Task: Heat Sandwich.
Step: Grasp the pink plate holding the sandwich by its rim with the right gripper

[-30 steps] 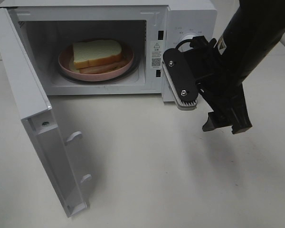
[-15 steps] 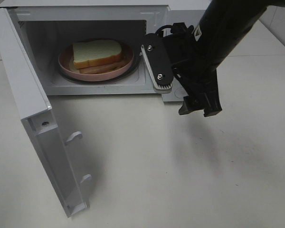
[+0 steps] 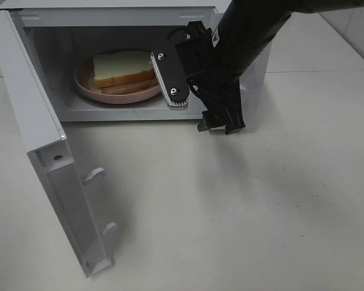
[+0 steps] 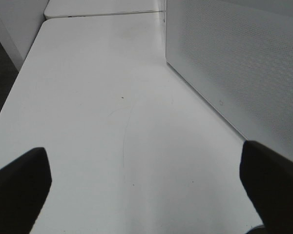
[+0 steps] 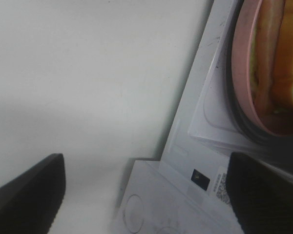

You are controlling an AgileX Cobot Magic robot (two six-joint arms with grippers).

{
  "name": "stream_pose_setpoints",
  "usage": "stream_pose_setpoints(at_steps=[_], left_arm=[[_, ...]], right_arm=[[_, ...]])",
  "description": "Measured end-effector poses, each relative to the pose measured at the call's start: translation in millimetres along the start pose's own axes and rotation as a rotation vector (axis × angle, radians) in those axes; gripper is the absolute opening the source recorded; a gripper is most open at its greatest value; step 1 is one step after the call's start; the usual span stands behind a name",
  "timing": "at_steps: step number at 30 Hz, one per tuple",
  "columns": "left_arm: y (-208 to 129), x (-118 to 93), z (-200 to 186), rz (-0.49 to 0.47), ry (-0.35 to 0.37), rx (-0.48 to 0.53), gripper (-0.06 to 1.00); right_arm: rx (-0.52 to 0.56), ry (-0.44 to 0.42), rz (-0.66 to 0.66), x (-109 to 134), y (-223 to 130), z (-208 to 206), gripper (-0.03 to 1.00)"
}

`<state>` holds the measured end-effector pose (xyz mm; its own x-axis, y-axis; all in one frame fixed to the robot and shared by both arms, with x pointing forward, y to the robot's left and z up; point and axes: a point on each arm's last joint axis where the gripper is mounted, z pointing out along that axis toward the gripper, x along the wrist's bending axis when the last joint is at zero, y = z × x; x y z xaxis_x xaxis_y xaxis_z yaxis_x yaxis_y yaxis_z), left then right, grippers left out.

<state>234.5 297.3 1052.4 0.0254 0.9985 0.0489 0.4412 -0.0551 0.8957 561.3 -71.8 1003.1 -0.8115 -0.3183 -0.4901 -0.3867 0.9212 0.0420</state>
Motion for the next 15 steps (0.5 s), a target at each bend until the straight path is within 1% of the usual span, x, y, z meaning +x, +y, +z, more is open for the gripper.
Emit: stream_pose_setpoints(at_steps=[5, 9, 15], left_arm=[[0.0, 0.0, 0.0, 0.000, 0.000, 0.000, 0.97], [0.0, 0.0, 0.0, 0.000, 0.000, 0.000, 0.97], [0.0, 0.0, 0.0, 0.000, 0.000, 0.000, 0.97]], right_arm=[[-0.011, -0.012, -0.015, -10.7, 9.1, 11.9, 0.85], [-0.027, -0.038, -0.026, -21.8, 19.1, 22.6, 0.85], [-0.034, -0.043, -0.036, -30.3, 27.7, 37.5, 0.84]])
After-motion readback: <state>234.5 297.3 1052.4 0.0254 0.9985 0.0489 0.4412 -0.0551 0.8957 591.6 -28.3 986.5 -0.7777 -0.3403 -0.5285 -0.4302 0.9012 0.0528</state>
